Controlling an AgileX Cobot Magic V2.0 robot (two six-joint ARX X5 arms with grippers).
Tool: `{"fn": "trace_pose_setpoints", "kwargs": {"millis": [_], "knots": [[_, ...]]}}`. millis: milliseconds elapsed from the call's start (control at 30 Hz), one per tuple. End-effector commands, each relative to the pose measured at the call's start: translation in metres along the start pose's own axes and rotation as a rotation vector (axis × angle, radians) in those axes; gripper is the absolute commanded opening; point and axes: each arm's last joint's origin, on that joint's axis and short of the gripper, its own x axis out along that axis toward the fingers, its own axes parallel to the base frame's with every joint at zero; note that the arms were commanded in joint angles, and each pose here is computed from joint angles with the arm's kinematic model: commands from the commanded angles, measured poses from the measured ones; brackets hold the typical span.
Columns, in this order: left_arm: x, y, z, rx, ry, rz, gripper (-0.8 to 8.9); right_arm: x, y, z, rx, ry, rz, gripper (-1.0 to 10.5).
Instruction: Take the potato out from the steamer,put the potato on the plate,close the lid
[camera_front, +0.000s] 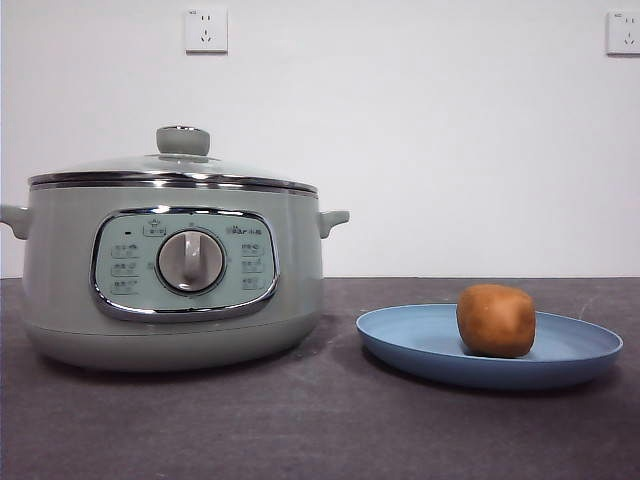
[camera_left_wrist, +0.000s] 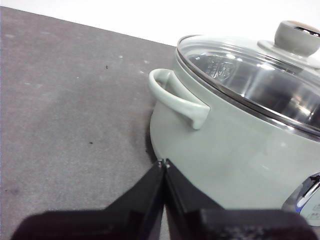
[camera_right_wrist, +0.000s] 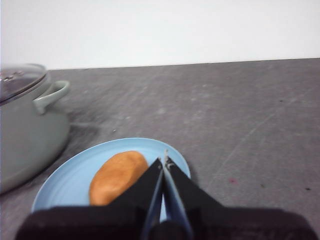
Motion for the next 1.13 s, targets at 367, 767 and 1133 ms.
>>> {"fn": "trace_pose_setpoints", "kwargs": {"millis": [367,767,1133], "knots": [[0.001,0.001,-0.004,-0.005,0.005,0.008,-0.03,-0.001,-0.003,-0.018,0.07,0.027,-0.056,0.0],[0.001,0.001,-0.004,-0.005,0.005,0.008,-0.04,-0.002,-0.003,-0.021,0.076,0.057,-0.057,0.0],[0.001,0.001,-0.004,-0.005,0.005,0.008,-0.03,-0.002,-0.003,-0.021,0.076,0.057,-0.057,0.0]]}}
